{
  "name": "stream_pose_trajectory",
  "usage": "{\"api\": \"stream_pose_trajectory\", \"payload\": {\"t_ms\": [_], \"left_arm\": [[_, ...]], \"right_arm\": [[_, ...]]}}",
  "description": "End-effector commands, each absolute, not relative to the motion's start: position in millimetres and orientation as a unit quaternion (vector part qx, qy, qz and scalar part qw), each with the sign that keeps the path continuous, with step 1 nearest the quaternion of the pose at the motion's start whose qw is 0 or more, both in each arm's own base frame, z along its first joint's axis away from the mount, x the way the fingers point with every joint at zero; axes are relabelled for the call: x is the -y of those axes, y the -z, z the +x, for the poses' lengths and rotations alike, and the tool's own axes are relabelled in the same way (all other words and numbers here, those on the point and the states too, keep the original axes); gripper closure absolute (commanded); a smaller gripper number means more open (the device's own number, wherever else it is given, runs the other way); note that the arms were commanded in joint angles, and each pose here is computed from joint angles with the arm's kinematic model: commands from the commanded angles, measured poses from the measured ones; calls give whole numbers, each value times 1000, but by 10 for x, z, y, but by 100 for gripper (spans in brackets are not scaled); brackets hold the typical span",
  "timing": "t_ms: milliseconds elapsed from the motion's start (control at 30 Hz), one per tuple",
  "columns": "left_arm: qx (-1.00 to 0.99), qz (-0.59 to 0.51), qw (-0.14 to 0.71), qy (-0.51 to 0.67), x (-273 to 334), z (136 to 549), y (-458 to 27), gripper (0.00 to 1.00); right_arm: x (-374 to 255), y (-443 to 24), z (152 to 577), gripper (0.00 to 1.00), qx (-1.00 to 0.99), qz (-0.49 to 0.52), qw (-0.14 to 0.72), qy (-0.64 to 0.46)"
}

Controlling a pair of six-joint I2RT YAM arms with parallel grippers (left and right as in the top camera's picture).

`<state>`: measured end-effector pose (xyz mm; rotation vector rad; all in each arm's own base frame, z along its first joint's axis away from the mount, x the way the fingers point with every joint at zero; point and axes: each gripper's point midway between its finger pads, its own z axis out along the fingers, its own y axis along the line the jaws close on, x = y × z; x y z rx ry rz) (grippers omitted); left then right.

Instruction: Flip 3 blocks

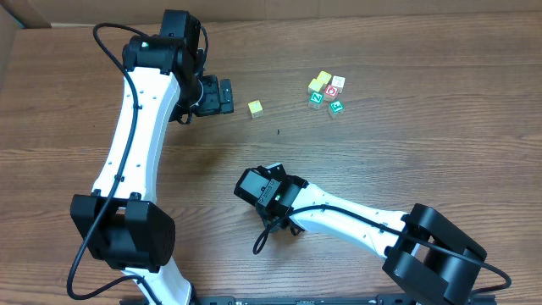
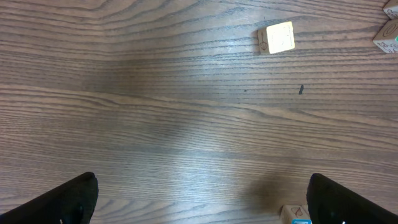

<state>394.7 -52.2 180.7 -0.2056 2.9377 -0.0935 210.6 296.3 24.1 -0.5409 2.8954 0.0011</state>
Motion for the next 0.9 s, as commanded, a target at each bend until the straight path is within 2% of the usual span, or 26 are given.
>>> {"api": "stream_pose_trajectory", "payload": {"t_ms": [0, 233, 533, 667, 867], "left_arm": [[-992, -75, 96, 29, 527, 3961, -1782, 0], [-992, -75, 96, 29, 527, 3961, -1782, 0], [-992, -75, 96, 29, 527, 3961, -1782, 0], [-992, -75, 96, 29, 527, 3961, -1782, 0], [-992, -75, 96, 29, 527, 3961, -1782, 0]], "right_arm": [[-2879, -218, 2136, 96, -977, -183, 105, 19], [-2849, -235, 2137, 93, -977, -183, 104, 27], [-3118, -826, 2364, 93, -980, -164, 114, -22], [-2957, -1028, 2543, 95, -987, -125, 94, -33], [-2379, -1163, 2854, 96, -997, -29, 55, -41]]}}
